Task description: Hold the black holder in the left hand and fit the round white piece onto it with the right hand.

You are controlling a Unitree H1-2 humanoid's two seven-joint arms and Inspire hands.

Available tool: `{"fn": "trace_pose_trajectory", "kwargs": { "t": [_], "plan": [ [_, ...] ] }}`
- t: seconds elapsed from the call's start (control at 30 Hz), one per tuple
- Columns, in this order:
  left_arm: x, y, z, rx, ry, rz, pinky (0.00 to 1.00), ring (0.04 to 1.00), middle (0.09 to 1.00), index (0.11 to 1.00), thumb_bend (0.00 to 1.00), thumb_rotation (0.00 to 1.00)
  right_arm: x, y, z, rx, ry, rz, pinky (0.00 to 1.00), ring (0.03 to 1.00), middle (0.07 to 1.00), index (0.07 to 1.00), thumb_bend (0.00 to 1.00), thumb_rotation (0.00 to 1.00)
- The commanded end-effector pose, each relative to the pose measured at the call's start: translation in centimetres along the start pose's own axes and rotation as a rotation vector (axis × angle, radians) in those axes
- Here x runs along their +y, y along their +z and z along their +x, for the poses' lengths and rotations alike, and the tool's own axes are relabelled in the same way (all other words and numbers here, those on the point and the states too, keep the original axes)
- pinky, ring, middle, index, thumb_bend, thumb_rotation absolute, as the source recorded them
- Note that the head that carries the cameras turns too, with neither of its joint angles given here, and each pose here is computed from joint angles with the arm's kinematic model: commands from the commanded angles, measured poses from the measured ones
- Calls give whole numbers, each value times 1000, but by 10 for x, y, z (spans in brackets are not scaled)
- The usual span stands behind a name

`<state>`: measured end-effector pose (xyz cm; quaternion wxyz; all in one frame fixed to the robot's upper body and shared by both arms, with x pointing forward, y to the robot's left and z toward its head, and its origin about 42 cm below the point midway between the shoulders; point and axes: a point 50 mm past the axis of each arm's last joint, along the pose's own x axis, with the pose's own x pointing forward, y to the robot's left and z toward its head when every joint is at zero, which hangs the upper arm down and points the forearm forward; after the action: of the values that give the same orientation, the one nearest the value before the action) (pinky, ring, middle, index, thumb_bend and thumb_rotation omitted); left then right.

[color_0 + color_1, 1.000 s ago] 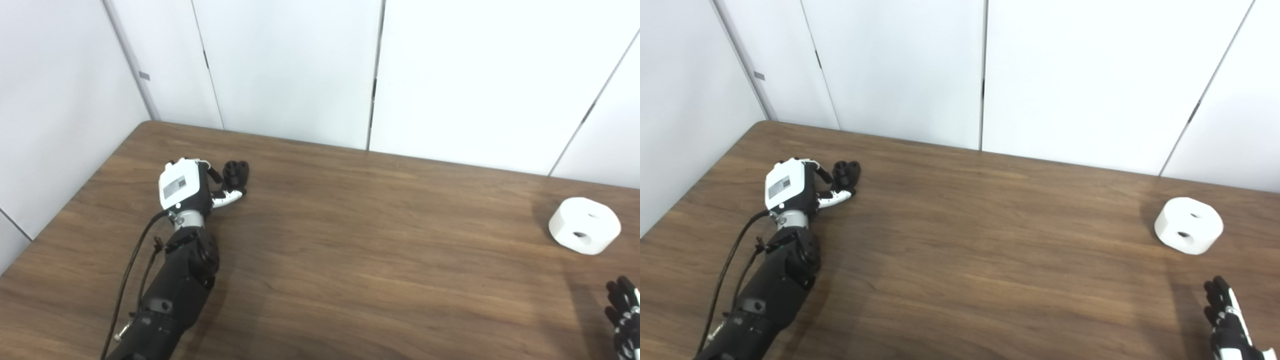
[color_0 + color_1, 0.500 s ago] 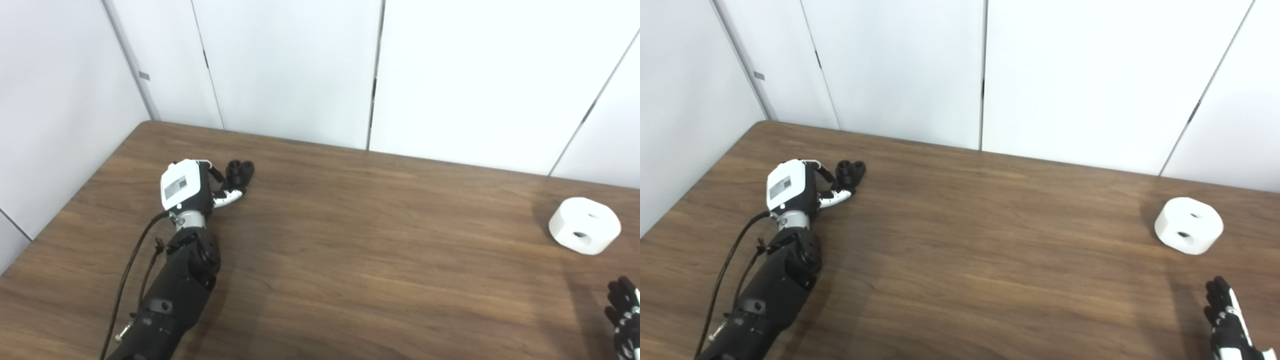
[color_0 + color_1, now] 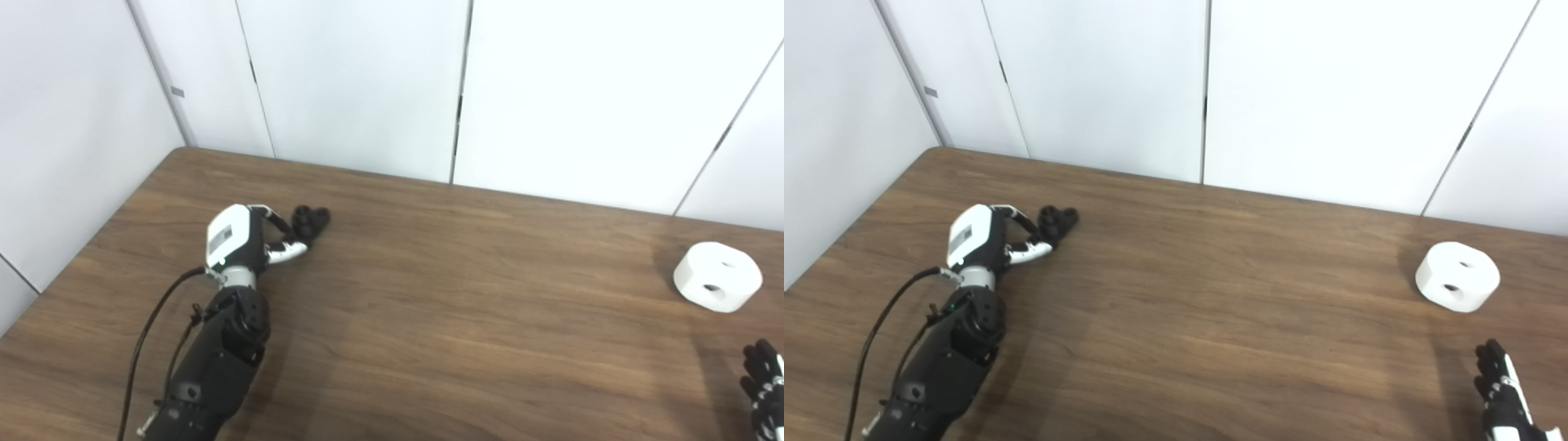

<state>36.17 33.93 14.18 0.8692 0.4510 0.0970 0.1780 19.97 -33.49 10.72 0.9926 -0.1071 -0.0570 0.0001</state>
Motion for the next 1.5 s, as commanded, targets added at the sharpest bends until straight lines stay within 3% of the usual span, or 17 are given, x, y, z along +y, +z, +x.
{"fn": "trace_pose_trajectory", "kwargs": {
  "t": [0.0,0.27,0.7,1.13,1.47],
  "plan": [
    [10,11,0,-52,-11,-15,936,918,831,490,506,58,22,-30,-26,134,-5,65,1000,1000,974,986,538,1000],
    [-5,19,-35,-159,-153,-63,835,928,850,491,508,54,24,-27,-25,129,4,70,1000,1000,979,991,546,1000],
    [-38,40,-131,-428,-363,-40,924,943,858,490,509,51,28,-22,-24,112,11,44,1000,999,980,991,567,1000],
    [-55,37,-193,-551,-432,40,959,927,840,489,513,46,33,-10,-26,104,22,26,1000,996,978,988,526,1000],
    [-58,29,-221,-711,-524,163,929,920,836,489,514,44,39,1,-26,111,31,21,1000,996,979,987,503,1000]
  ]
}}
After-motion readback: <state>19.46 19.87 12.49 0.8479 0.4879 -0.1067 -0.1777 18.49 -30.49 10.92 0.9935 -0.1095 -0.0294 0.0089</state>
